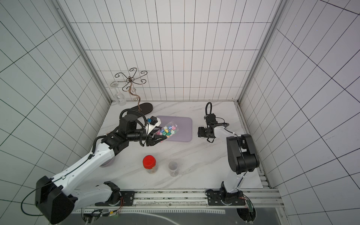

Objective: Pour the candies out of the jar
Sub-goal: 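Place the lid at the center of the board, then pour the candies out of the jar onto the tray.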

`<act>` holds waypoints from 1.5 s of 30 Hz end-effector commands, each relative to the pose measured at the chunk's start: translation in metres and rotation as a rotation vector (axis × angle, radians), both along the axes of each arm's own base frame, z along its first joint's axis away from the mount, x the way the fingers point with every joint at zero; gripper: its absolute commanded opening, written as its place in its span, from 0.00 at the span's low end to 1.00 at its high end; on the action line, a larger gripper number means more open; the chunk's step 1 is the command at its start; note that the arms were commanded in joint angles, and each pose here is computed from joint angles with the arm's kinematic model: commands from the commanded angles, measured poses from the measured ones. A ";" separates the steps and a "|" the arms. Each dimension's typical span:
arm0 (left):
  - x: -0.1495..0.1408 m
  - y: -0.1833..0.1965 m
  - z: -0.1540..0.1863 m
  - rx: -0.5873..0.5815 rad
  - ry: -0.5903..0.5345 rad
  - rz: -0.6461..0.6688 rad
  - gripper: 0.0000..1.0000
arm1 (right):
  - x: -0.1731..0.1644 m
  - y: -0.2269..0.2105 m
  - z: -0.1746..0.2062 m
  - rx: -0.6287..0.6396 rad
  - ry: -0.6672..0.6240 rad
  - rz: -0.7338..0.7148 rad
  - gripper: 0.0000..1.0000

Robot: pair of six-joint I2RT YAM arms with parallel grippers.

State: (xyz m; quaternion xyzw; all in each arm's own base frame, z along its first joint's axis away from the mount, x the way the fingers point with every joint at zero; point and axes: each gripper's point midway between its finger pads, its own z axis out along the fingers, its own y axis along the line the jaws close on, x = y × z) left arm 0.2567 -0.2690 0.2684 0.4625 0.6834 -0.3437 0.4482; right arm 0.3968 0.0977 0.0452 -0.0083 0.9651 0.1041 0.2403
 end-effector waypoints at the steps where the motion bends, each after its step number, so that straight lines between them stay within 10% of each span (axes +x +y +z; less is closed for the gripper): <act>1: 0.003 -0.003 0.014 -0.019 -0.062 -0.010 0.43 | -0.013 -0.005 -0.019 -0.018 0.051 -0.014 0.68; 10: 0.006 -0.005 0.010 -0.013 -0.050 -0.010 0.43 | -0.011 -0.006 -0.008 -0.023 0.034 -0.018 0.81; 45: 0.050 -0.003 -0.036 0.089 -0.040 0.136 0.41 | -0.041 0.022 0.066 0.176 -0.111 0.093 0.80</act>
